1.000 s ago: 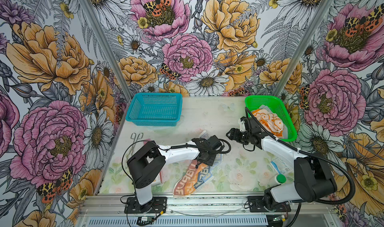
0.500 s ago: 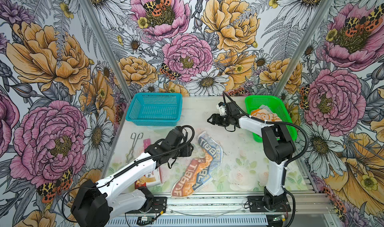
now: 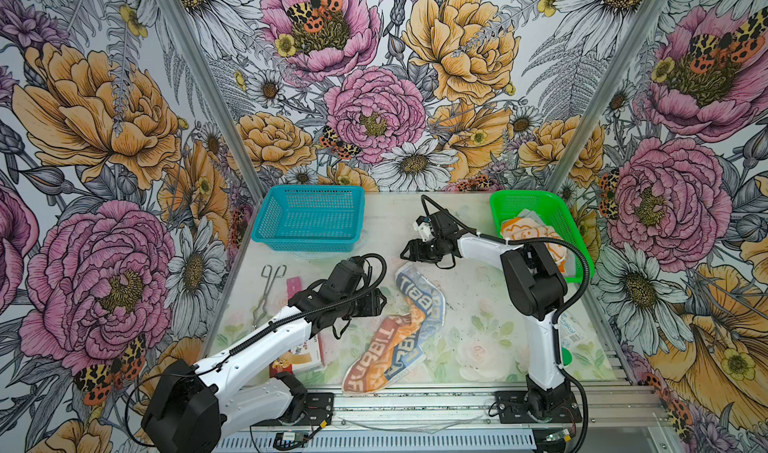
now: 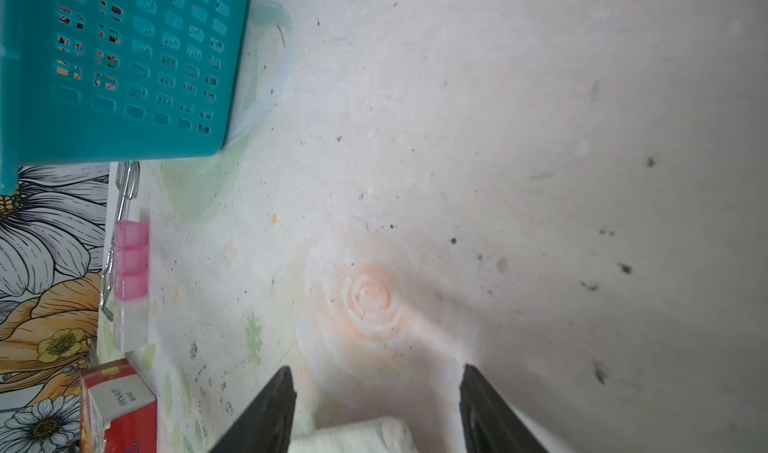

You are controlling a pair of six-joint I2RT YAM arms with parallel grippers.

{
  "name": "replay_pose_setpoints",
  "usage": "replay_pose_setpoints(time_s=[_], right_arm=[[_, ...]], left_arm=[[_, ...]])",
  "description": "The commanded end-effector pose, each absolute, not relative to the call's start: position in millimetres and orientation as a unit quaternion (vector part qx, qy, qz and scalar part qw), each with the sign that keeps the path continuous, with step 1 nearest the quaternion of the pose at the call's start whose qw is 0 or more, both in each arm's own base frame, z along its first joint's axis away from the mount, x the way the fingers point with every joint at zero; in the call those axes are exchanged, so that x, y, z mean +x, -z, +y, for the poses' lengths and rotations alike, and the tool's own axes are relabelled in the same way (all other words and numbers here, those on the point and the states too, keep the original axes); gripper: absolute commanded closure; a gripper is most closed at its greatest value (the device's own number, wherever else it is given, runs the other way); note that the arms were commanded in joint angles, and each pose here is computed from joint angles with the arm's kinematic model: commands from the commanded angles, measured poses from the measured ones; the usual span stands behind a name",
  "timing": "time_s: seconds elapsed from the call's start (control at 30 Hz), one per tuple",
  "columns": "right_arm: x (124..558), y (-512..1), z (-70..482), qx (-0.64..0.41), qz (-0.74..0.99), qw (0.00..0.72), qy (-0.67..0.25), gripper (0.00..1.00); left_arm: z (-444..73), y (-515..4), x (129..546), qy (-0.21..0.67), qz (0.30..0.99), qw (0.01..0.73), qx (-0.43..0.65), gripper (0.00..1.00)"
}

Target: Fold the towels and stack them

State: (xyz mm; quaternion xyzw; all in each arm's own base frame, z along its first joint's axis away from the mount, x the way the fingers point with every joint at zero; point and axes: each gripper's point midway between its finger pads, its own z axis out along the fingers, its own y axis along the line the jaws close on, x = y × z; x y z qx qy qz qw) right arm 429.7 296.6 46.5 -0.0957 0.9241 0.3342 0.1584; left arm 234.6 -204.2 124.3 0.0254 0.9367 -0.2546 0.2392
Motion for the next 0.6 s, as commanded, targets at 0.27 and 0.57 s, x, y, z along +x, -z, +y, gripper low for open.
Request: replay_pose_setpoints(time_s=[0.27, 0.57], right_arm=[[407, -30, 298, -0.115, 0.93, 0.13, -0.324, 0.48], [402, -51, 304, -0.126, 0.921, 0.135, -0.343, 1.0]], left_arm=[[-210, -134, 239, 0.27, 0.929, 0.251, 0.03, 0.38], [-209, -131, 239, 0.266, 0.93, 0.251, 0.03, 0.37]])
